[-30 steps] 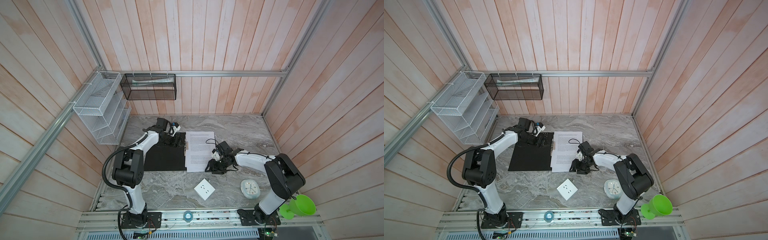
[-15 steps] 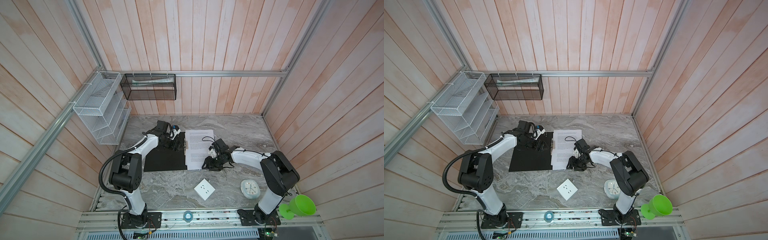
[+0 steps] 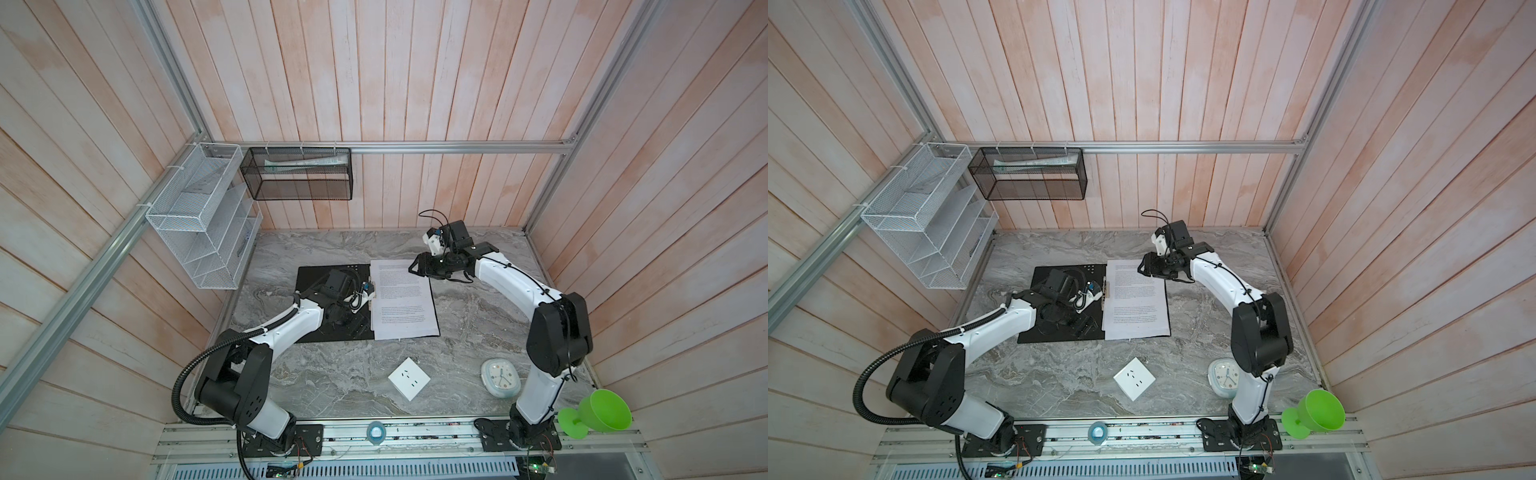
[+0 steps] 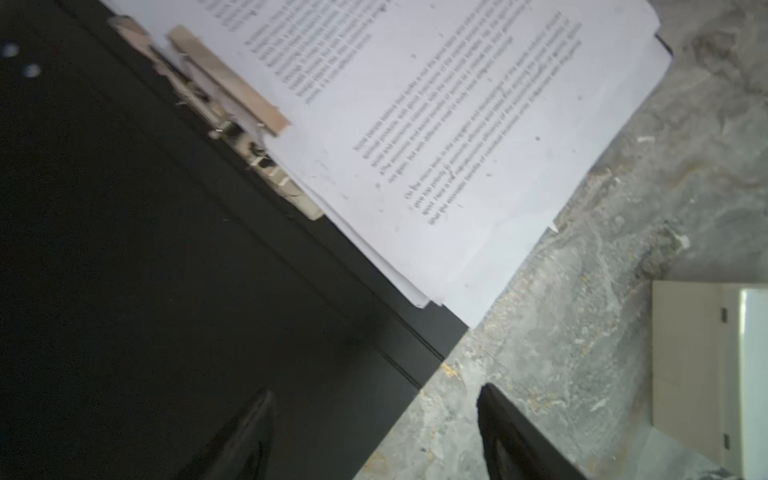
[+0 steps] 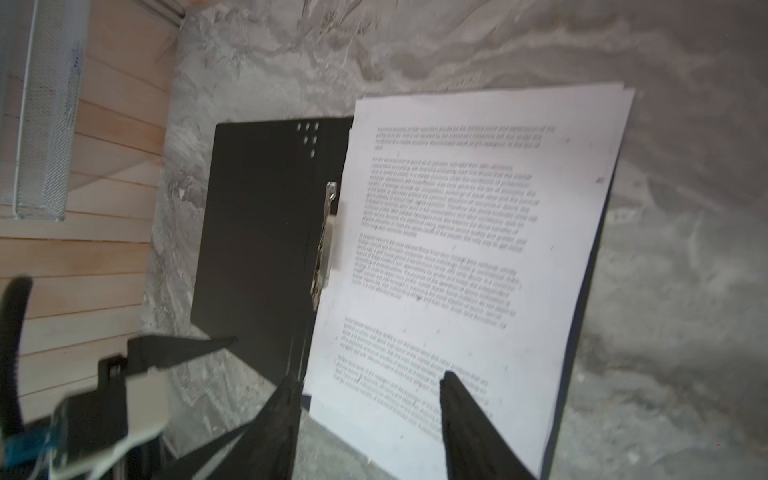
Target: Put the files into the folder
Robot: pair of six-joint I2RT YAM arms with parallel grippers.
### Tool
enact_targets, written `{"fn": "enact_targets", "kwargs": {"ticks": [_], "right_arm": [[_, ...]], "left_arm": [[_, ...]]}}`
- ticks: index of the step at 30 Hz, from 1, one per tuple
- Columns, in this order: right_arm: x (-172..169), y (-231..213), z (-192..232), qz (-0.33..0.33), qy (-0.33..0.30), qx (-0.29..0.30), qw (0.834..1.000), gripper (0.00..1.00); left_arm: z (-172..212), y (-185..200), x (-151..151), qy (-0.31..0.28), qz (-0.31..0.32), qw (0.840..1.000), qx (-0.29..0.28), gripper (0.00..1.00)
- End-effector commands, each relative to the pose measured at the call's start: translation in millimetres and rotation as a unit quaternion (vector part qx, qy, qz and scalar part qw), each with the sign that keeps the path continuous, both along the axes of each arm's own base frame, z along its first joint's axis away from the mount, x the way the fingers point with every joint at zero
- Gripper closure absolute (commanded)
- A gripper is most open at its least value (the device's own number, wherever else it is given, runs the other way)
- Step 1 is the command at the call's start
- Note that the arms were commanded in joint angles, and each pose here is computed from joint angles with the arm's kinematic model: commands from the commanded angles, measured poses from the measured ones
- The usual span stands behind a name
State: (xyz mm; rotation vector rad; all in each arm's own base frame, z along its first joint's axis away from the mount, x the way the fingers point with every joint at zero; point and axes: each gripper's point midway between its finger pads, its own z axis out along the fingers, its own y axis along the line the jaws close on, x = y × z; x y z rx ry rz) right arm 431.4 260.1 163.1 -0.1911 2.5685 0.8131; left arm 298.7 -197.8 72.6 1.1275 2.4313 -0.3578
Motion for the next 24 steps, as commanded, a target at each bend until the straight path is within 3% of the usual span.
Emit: {"fn": "enact_targets", "kwargs": {"ticks": [1, 5, 11, 19, 20, 24], "right_arm": [[37, -12, -43, 0.006, -0.004, -0.057, 0.998, 0.48], [88, -3, -62, 0.018, -0.036, -0.093, 0.995, 0.49], [144, 14, -78, 0.017, -0.073, -0.097, 0.992, 0.49], [168, 39, -93, 0.018, -0.099, -0.027, 0.995, 0.48], [169, 40, -111, 0.019, -0.086, -0.021, 0.996, 0.48], [173, 48, -118, 0.027, -0.077, 0.013, 0.997, 0.47]], "left_arm": [[-6, -11, -18, -0.036, -0.057, 0.997, 0.025, 0.21], [-15, -25, -37, -0.074, -0.114, 0.989, 0.054, 0.2], [-27, -31, -31, -0.104, -0.137, 0.981, 0.091, 0.2], [-44, -39, -32, -0.087, -0.153, 0.98, 0.094, 0.19], [-46, -40, -32, -0.085, -0.154, 0.98, 0.094, 0.2], [-48, -44, -30, -0.083, -0.154, 0.98, 0.093, 0.19]]}}
